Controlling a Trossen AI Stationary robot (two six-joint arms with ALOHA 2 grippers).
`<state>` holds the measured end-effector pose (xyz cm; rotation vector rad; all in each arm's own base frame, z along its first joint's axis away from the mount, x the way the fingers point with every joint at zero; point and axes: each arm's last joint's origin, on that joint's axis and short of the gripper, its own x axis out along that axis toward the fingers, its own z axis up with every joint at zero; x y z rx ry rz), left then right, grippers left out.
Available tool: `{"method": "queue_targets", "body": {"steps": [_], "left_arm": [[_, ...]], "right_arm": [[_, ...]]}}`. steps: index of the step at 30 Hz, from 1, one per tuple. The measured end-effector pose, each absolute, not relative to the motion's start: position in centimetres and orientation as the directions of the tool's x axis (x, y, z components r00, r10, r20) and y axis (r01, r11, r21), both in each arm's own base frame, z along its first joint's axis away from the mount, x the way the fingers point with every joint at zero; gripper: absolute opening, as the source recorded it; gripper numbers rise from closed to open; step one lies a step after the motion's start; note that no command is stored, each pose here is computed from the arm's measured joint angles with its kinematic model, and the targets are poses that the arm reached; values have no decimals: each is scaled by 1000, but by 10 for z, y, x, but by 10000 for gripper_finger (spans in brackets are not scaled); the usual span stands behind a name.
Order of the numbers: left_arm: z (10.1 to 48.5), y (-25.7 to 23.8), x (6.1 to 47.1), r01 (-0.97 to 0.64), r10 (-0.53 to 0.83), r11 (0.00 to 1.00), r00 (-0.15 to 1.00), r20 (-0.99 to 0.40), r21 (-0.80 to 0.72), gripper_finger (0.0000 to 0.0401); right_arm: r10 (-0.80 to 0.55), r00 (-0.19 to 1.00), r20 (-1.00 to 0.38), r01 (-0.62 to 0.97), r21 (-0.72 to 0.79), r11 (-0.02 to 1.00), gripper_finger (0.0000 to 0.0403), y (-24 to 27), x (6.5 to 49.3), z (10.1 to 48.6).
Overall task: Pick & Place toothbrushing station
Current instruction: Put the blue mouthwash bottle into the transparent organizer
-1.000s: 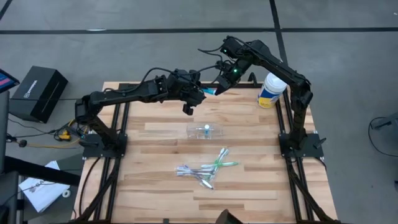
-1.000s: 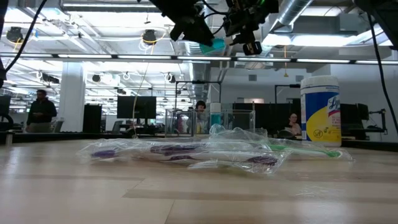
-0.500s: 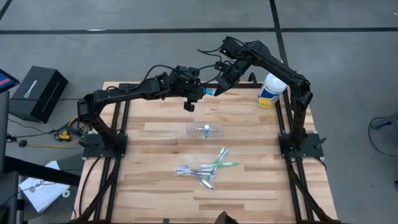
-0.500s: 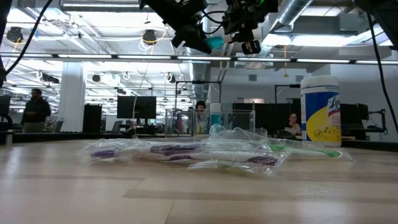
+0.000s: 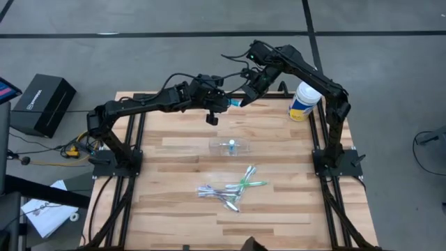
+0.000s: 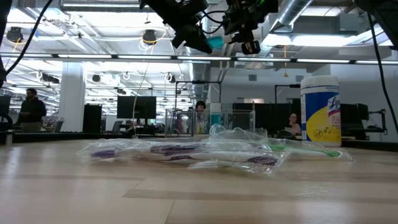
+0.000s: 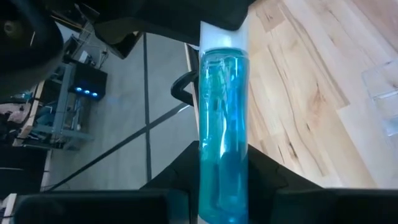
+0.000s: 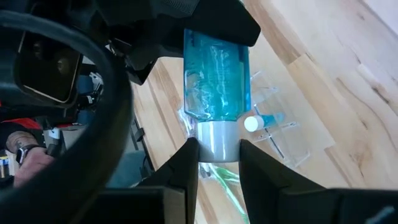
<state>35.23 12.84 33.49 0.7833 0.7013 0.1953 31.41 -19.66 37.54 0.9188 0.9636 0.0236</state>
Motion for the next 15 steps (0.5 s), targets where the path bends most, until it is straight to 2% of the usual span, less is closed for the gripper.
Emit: {"method": "queue_targets", "body": {"steps": [3, 8, 15], "left_arm": [[335, 131, 351, 60, 414, 726, 757, -506, 685, 67], [342, 139, 346, -26, 440, 752, 764, -472, 659, 67], [348, 150, 334, -81, 464, 775, 745, -479, 626, 67]], "right_arm": [[392, 606, -692, 361, 679, 640, 101, -197, 315, 376], [381, 627, -680, 343, 680, 648, 159, -201, 314, 378], [326, 733, -598, 230, 668, 708, 209, -207, 307, 414]]}}
